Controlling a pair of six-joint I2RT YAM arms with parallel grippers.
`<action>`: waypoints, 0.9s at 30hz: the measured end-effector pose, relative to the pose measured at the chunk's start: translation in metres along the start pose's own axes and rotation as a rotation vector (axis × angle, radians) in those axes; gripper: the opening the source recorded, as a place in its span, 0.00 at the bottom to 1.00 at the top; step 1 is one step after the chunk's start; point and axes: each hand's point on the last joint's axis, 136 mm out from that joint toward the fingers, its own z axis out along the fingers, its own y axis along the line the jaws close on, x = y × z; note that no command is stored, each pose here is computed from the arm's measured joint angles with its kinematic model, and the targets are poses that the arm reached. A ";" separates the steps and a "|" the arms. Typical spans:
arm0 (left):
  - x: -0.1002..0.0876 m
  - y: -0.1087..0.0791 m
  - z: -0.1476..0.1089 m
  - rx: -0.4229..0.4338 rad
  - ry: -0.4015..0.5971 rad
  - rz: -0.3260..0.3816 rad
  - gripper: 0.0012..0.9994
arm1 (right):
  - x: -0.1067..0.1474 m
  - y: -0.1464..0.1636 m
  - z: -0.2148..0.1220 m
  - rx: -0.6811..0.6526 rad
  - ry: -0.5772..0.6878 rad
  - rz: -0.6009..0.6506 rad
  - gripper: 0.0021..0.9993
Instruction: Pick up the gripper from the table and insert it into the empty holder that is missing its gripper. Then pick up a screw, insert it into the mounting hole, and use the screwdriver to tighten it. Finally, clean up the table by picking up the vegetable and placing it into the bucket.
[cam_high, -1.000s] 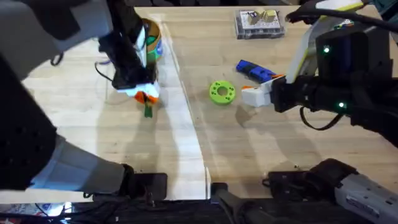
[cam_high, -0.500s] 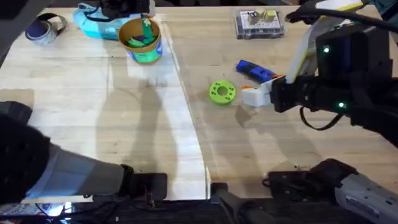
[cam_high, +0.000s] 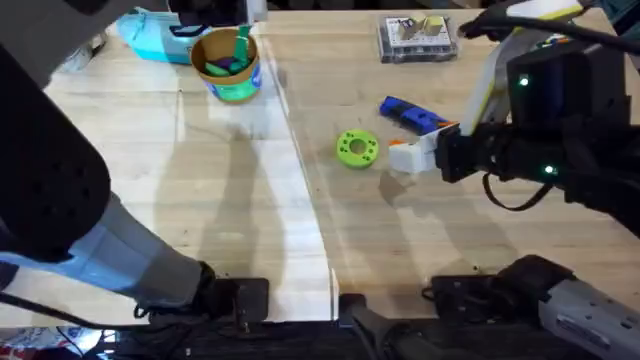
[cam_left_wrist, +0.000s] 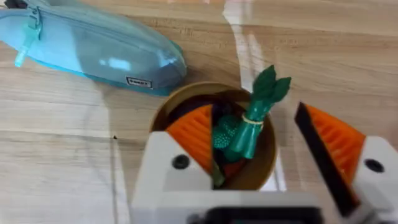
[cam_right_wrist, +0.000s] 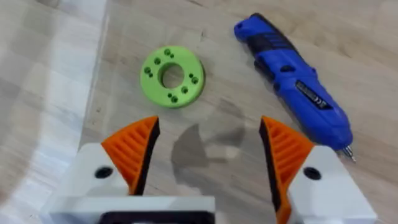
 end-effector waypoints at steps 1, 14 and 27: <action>0.000 0.000 0.000 -0.001 -0.001 -0.006 0.91 | 0.002 0.000 0.000 0.001 0.008 0.000 0.96; -0.008 0.007 -0.078 0.003 -0.048 -0.014 0.99 | -0.014 0.002 -0.029 0.005 0.030 -0.025 0.96; 0.096 0.019 -0.191 0.024 0.267 0.014 0.99 | -0.059 0.009 -0.085 -0.008 -0.106 -0.024 0.96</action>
